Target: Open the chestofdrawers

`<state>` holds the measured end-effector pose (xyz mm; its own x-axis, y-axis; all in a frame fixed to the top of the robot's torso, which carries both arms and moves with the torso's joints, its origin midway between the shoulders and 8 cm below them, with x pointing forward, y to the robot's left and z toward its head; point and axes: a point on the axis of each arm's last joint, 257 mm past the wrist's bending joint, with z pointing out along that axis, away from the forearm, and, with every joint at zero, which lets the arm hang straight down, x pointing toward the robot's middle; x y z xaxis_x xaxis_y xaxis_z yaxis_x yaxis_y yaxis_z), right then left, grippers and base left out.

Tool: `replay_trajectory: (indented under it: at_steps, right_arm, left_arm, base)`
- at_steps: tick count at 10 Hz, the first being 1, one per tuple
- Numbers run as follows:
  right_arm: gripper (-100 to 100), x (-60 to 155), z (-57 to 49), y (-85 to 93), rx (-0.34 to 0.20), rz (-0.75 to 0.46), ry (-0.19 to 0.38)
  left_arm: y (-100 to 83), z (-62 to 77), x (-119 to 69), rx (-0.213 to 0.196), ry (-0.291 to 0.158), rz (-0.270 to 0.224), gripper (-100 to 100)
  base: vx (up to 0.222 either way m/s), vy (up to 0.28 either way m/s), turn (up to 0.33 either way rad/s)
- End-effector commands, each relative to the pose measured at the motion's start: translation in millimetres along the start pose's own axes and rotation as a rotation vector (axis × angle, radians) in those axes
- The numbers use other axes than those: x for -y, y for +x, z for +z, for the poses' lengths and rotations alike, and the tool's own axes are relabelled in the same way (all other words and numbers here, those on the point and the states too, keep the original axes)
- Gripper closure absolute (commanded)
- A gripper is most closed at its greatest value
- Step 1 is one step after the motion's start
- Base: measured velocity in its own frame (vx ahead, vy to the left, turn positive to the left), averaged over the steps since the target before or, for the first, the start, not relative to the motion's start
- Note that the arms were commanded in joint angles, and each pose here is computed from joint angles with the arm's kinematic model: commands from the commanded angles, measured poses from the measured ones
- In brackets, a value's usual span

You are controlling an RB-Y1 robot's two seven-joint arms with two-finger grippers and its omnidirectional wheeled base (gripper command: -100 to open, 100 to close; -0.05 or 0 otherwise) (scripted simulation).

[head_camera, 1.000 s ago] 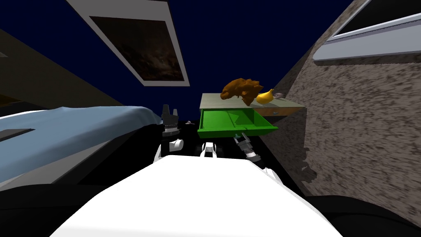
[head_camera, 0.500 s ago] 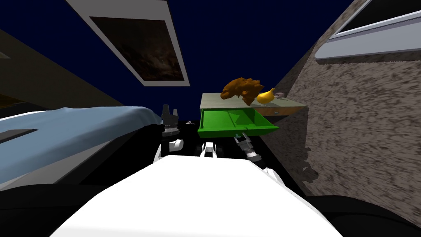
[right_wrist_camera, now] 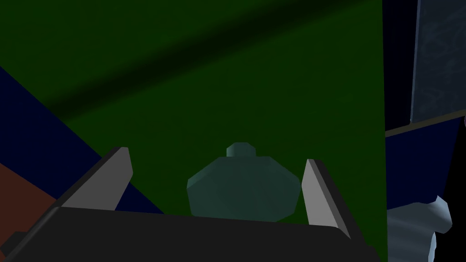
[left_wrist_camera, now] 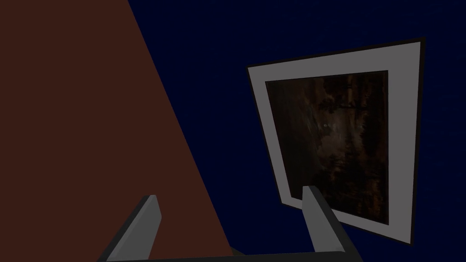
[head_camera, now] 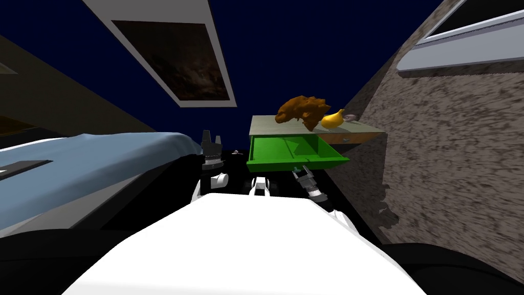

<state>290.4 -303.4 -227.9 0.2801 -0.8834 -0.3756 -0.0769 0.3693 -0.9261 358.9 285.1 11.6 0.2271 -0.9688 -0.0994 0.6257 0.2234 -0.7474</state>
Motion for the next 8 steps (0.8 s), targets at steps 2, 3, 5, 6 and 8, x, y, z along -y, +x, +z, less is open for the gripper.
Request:
replay_trajectory:
  at_steps: [2,3,5,6,8]
  right_arm:
    - [-100,1,0.2,-2.5,-0.005,0.0,-0.002]
    - [0,-4,-1.9,-0.6,-0.014,0.004,-0.012]
    - [0,-11,-6.4,4.9,-0.033,0.007,-0.03]
    - [0,-14,-7.9,6.7,-0.039,0.008,-0.036]
    - [0,-16,-9.6,8.7,-0.047,0.009,-0.042]
  left_arm:
    - [0.0,0.0,0.0,0.0,0.0,0.0,0]
    - [0.0,0.0,0.0,0.0,0.0,0.0,0]
    - [0.0,0.0,0.0,0.0,0.0,0.0,0]
    - [0.0,0.0,0.0,0.0,0.0,0.0,0]
    - [0.0,0.0,0.0,0.0,0.0,0.0,0]
  base:
    - [0.007,-0.005,0.005]
    - [0.007,0.0,0.003]
    - [0.0,0.0,0.0]
    - [0.0,0.0,0.0]
    - [0.0,0.0,0.0]
